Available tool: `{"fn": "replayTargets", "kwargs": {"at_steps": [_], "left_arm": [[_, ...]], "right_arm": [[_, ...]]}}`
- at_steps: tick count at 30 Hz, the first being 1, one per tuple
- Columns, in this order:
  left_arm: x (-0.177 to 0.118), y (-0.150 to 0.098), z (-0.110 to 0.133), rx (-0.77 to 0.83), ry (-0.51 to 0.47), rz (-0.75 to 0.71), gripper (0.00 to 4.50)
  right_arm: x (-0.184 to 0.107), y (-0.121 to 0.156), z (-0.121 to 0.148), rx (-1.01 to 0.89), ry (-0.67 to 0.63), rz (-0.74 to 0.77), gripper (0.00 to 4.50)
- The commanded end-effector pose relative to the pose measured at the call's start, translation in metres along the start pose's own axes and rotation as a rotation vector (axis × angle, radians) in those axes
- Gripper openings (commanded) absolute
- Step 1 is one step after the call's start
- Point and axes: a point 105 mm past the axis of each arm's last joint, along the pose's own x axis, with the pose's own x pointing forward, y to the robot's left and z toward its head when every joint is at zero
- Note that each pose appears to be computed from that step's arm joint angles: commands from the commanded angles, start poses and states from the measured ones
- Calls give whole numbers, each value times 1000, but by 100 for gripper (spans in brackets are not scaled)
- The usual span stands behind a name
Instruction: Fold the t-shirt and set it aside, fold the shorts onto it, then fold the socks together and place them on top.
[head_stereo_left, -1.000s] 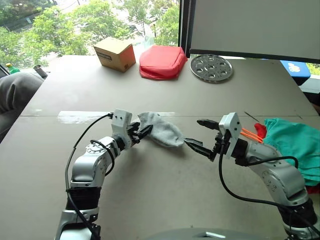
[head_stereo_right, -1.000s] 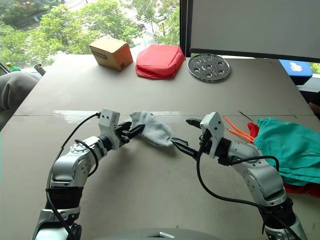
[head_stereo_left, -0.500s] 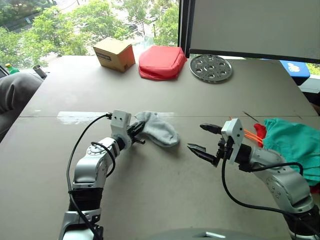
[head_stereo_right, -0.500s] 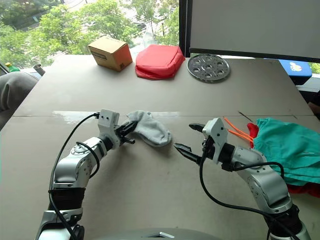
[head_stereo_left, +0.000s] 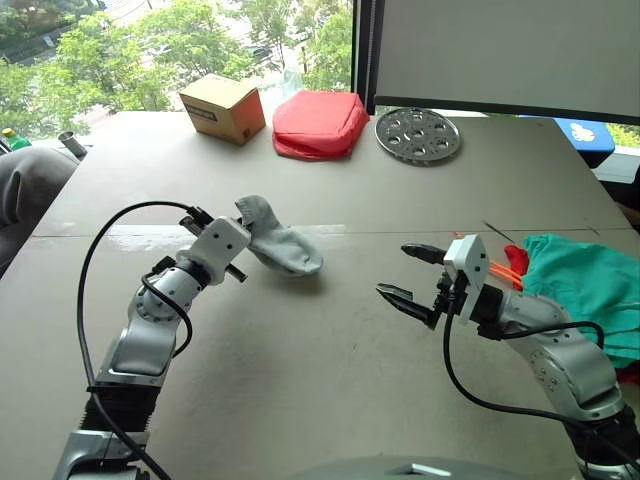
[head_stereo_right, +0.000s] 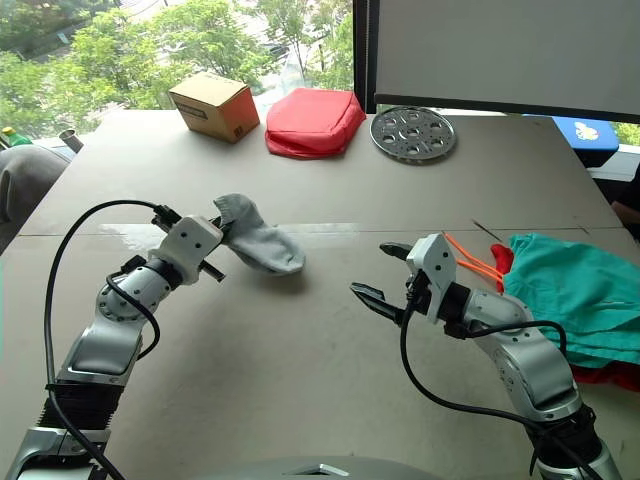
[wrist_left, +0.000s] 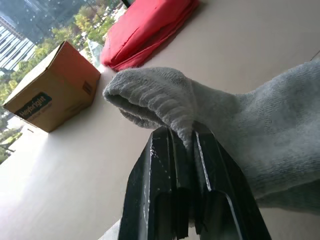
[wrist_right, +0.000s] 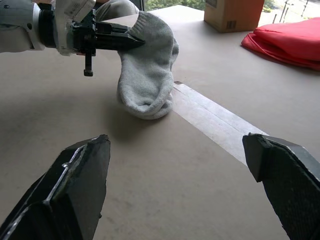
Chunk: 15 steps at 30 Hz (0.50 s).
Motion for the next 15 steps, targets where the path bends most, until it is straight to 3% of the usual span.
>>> {"fn": "replayTargets", "kwargs": {"at_steps": [1, 5, 11, 15], "left_arm": [[0, -2, 18, 245, -110, -1, 3], [3, -11, 37, 364, -218, -23, 3], [7, -17, 51, 395, -283, -46, 3], [8, -30, 65, 519, -351, -111, 3]], "right_arm": [[-3, -1, 11, -40, -36, -7, 450], [-5, -2, 10, -41, -33, -20, 450], [-7, -3, 6, -29, -26, -43, 450], [-9, -3, 3, -19, -17, -57, 450]]}}
